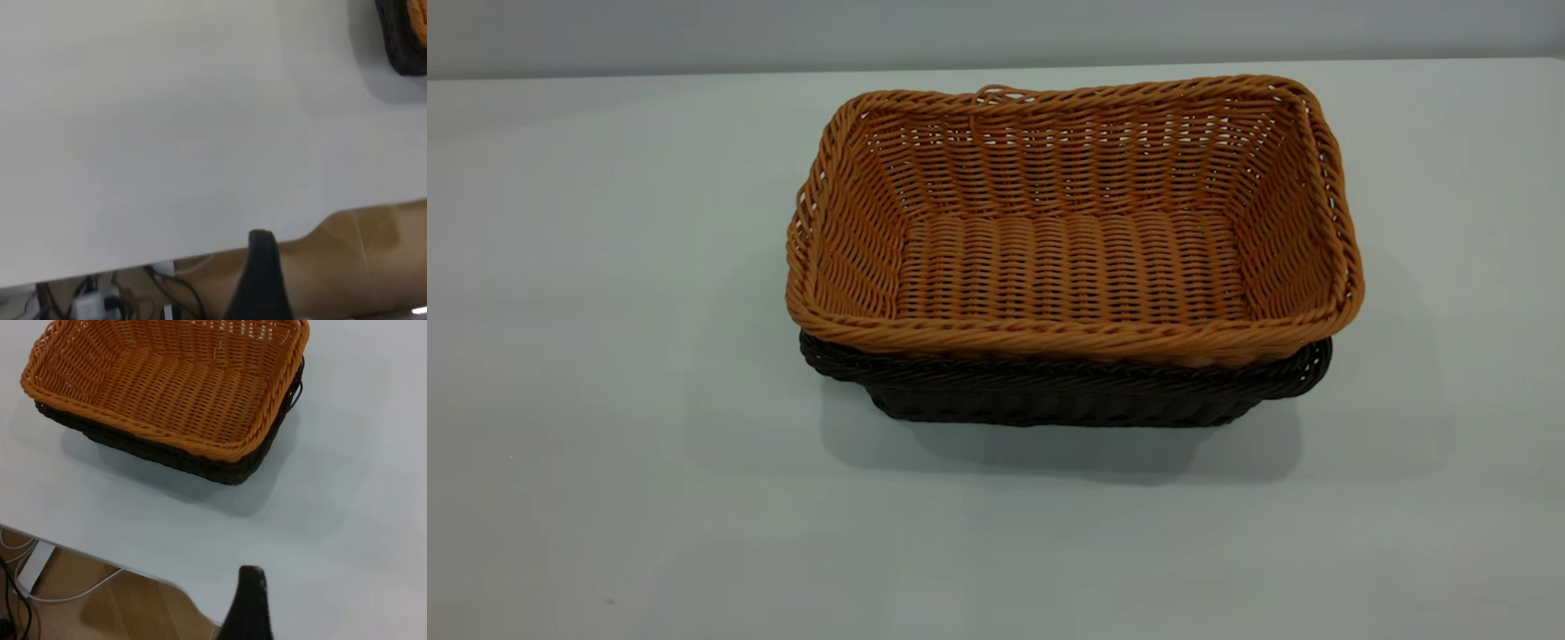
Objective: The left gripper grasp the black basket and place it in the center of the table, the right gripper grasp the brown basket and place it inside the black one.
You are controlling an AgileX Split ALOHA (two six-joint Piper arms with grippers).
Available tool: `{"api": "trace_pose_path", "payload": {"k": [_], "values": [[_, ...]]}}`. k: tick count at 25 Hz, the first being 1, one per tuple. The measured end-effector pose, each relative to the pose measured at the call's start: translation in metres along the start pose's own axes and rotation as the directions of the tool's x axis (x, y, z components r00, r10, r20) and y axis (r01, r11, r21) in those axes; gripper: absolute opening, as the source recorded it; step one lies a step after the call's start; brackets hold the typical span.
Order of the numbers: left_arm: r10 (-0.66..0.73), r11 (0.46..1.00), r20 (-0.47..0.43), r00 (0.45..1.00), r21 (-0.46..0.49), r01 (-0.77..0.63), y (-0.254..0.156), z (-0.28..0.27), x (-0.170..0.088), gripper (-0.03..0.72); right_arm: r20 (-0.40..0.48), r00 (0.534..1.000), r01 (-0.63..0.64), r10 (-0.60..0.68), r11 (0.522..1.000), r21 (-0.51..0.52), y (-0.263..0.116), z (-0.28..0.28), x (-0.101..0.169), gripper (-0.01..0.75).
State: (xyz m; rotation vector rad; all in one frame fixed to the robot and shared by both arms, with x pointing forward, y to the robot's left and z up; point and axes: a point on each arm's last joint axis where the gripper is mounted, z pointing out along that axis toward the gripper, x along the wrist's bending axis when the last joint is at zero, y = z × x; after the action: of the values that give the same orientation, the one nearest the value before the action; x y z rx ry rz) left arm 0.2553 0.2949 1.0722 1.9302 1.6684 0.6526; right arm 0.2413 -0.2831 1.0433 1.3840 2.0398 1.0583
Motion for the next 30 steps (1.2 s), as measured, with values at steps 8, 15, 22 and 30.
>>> {"api": "trace_pose_path", "payload": {"k": [8, 15, 22, 30], "values": [[0.002, 0.999, -0.002, 1.0, -0.053, -0.002, -0.024, 0.005, -0.003, 0.558, 0.002, 1.0, 0.004, -0.004, 1.0, -0.026, -0.005, -0.001, 0.001, 0.584], [-0.019, 1.0, 0.013, 1.0, -0.018, 0.019, -0.031, 0.023, -0.004, 0.558, 0.002, 1.0, 0.008, -0.008, 0.998, -0.057, -0.008, -0.005, 0.001, 0.584], [-0.034, 0.999, 0.022, 0.999, -0.025, 0.034, -0.03, 0.023, -0.005, 0.558, 0.0, 1.0, 0.007, -0.007, 0.998, -0.057, -0.008, -0.005, 0.002, 0.584], [-0.033, 0.999, 0.023, 0.999, -0.031, 0.034, -0.031, 0.023, -0.005, 0.558, 0.0, 1.0, 0.007, -0.007, 0.998, -0.057, -0.008, -0.005, 0.002, 0.584]]}}
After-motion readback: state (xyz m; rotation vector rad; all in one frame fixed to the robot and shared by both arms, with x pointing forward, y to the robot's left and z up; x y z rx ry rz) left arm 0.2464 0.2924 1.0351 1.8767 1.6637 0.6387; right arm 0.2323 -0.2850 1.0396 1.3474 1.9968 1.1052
